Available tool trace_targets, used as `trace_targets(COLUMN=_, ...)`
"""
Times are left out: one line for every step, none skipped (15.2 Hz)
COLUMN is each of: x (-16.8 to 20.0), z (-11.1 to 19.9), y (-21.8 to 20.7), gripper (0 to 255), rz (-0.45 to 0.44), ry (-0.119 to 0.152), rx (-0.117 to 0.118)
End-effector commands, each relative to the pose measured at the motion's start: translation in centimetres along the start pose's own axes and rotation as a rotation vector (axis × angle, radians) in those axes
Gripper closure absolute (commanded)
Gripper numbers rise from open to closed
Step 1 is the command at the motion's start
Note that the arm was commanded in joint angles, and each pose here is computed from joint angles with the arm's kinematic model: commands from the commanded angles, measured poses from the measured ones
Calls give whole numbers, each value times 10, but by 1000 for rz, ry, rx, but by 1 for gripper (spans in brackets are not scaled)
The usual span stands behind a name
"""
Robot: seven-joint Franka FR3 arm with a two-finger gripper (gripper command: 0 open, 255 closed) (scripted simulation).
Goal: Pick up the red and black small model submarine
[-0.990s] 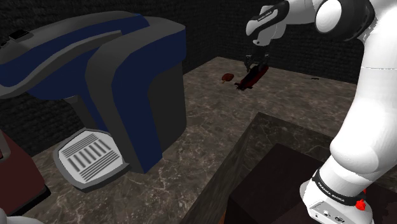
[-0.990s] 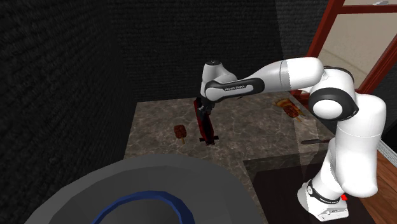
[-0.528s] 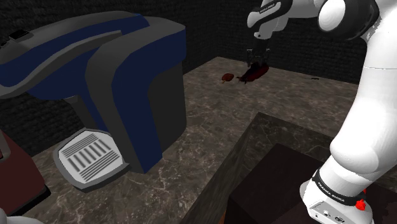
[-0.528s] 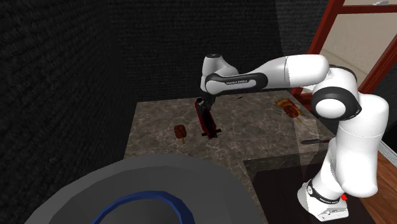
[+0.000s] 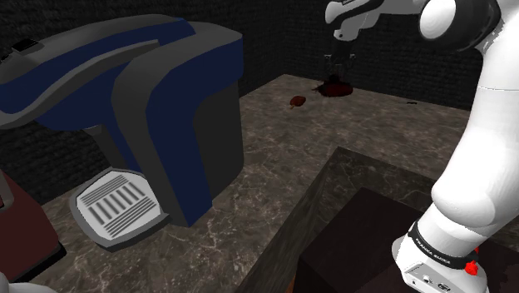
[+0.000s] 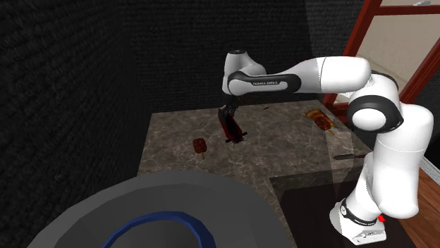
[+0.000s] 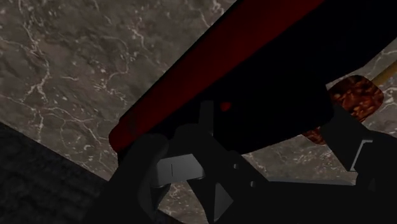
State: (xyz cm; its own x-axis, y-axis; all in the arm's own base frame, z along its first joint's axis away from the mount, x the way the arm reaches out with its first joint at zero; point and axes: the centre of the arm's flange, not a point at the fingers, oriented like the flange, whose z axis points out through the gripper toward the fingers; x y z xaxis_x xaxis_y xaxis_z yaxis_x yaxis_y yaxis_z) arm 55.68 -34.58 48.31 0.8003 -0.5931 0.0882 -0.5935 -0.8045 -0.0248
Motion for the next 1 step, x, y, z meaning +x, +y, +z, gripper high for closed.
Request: trace_targets(x=0, z=-5, y=0, gripper=255, rz=0, ry=2, rx=0)
